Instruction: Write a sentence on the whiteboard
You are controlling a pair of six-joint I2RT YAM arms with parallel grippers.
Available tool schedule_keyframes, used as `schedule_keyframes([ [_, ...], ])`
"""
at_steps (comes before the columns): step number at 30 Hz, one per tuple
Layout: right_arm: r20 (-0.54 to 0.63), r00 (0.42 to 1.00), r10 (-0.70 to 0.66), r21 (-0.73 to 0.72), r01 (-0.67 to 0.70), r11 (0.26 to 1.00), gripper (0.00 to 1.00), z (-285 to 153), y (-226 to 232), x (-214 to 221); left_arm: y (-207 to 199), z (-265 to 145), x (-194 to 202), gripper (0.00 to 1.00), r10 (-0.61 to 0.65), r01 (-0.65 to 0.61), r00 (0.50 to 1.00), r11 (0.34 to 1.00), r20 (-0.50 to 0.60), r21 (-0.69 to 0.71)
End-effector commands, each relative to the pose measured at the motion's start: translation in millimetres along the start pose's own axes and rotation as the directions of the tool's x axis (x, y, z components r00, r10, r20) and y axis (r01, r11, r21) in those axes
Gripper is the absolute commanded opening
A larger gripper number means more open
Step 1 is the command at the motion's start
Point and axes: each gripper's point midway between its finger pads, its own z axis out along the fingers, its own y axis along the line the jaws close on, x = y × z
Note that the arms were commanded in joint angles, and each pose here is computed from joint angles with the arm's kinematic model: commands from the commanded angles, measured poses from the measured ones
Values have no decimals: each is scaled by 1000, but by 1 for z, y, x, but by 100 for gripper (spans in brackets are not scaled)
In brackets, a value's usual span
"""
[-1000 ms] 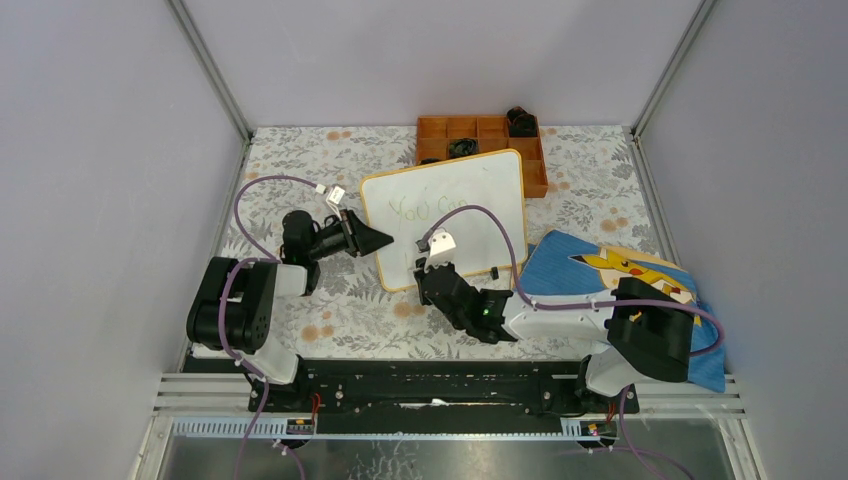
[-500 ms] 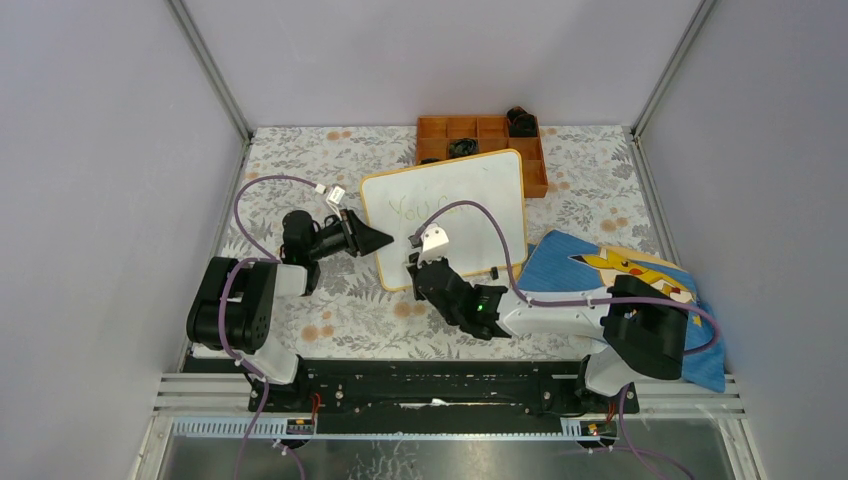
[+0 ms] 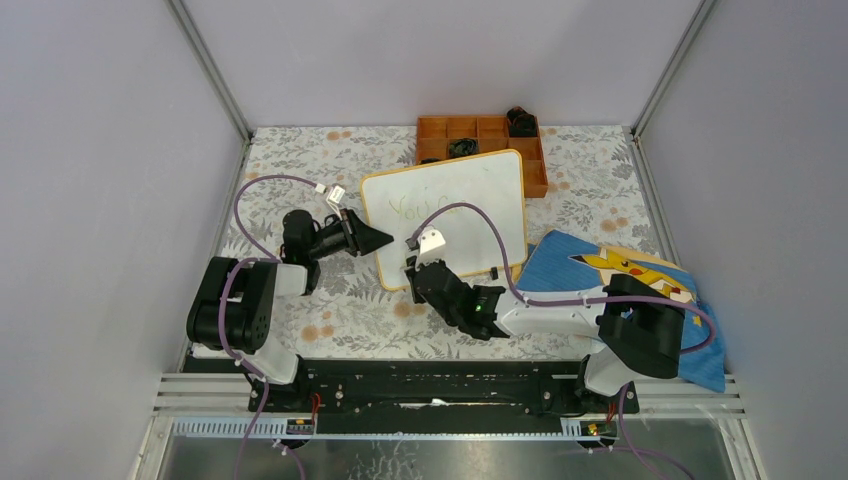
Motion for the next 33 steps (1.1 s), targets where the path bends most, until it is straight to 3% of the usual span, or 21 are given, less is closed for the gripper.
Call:
schedule_keyframes([
  [1, -2, 1000, 11, 17, -11, 1000, 0, -2, -6, 2, -2, 3, -10, 40, 46, -46, 999, 999, 20, -4],
  [23, 62, 998, -15, 104, 8, 995, 0, -7, -28, -28, -2, 4, -8, 40, 52, -52, 999, 999, 11, -7],
  [33, 127, 992, 25, 43, -30, 999, 0, -28, -31, -42, -2, 4, -8, 40, 56, -56, 998, 998, 12, -9],
])
